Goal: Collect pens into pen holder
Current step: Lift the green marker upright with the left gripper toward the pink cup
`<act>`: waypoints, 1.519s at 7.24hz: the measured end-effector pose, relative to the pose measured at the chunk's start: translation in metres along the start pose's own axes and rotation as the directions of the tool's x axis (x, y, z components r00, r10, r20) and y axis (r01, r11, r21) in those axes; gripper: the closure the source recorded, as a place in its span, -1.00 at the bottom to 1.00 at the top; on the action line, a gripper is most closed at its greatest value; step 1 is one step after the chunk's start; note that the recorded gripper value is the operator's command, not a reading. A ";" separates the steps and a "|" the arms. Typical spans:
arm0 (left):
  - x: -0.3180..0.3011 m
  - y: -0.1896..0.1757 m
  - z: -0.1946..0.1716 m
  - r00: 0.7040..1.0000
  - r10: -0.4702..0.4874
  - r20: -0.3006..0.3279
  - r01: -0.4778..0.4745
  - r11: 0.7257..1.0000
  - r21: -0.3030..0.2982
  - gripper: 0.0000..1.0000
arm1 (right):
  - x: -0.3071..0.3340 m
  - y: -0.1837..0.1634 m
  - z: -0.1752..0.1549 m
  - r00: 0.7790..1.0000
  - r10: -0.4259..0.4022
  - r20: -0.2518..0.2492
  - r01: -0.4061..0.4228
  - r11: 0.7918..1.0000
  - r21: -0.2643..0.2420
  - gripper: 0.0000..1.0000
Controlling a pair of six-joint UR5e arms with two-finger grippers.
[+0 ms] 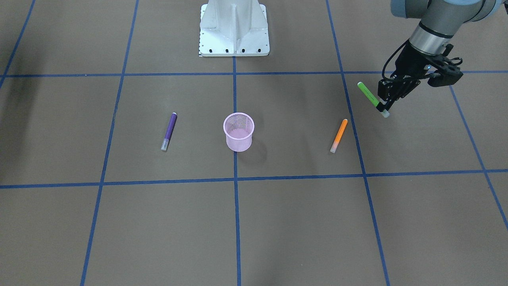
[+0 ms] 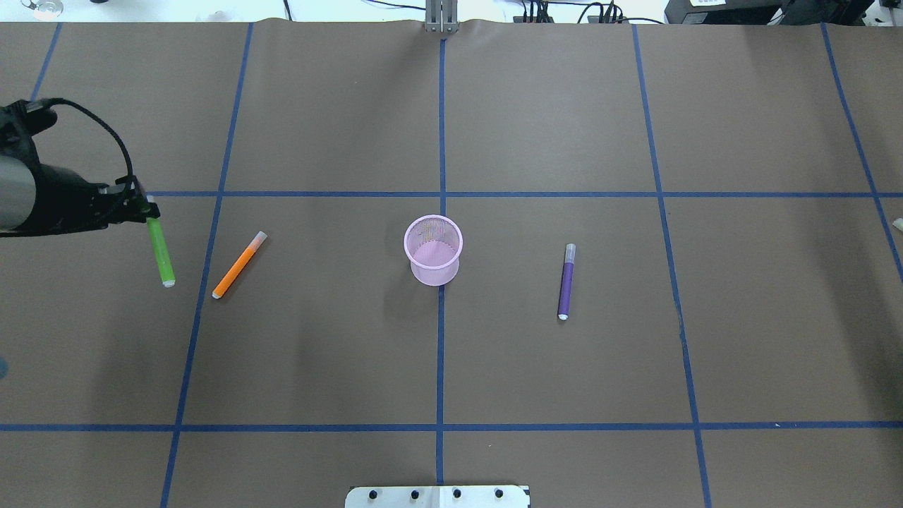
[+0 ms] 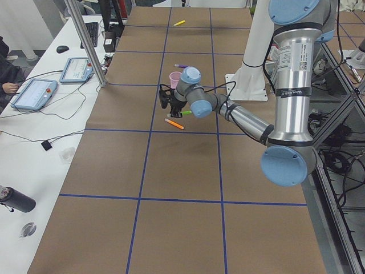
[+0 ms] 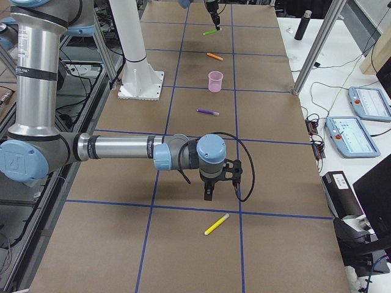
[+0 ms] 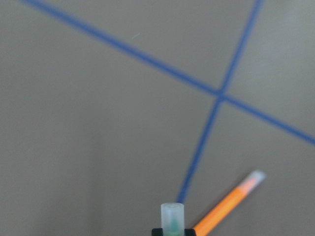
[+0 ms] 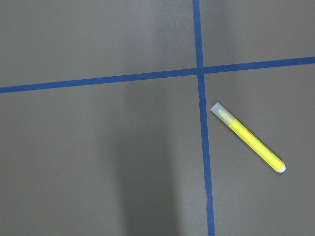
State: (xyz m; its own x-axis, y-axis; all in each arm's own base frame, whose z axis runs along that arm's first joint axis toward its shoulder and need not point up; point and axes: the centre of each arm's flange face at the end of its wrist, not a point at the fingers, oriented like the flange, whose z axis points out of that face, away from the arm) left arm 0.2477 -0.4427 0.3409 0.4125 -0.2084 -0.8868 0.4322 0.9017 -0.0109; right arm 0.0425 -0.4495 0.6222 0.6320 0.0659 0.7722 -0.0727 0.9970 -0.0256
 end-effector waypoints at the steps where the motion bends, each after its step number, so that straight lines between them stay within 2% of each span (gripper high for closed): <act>1: 0.050 -0.015 -0.011 0.995 0.070 -0.074 -0.066 0.996 0.054 1.00 | 0.004 -0.009 0.007 1.000 -0.020 -0.008 0.020 1.000 -0.012 -1.00; 3: 0.134 -0.038 -0.031 0.967 0.200 -0.158 -0.162 0.961 0.225 1.00 | 0.027 -0.022 0.029 0.997 -0.080 -0.022 0.078 0.996 -0.051 -1.00; 4: 0.166 -0.046 -0.039 0.955 0.232 -0.183 -0.175 0.942 0.285 1.00 | 0.041 -0.026 0.041 0.991 -0.127 -0.028 0.125 0.990 -0.066 -1.00; 5: 0.194 -0.051 -0.041 0.948 0.249 -0.200 -0.176 0.929 0.325 1.00 | 0.058 -0.029 0.054 0.979 -0.198 -0.048 0.195 0.979 -0.063 -0.99; 6: 0.209 -0.051 -0.038 0.944 0.257 -0.206 -0.176 0.922 0.344 1.00 | 0.068 -0.034 0.067 0.958 -0.270 -0.094 0.266 0.963 -0.050 -0.99; 8: 0.227 -0.034 -0.028 0.941 0.268 -0.209 -0.176 0.910 0.375 1.00 | 0.068 -0.040 0.096 0.880 -0.435 -0.192 0.432 0.900 -0.061 -0.97; 10: 0.234 -0.021 -0.020 0.938 0.274 -0.212 -0.177 0.905 0.386 1.00 | 0.065 -0.041 0.116 0.806 -0.557 -0.199 0.548 0.830 -0.103 -0.94; 11: 0.238 -0.009 -0.010 0.938 0.278 -0.207 -0.179 0.899 0.399 1.00 | 0.063 -0.043 0.123 0.783 -0.592 -0.190 0.580 0.806 -0.121 -0.93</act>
State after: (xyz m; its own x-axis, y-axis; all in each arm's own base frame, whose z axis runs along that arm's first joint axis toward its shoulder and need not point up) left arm 0.3336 -0.4960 0.1255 0.3413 0.1337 -0.9304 0.6349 0.6971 0.3330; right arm -0.0092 -0.4928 0.7500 0.6847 -0.5312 0.4989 0.4010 0.8463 0.3507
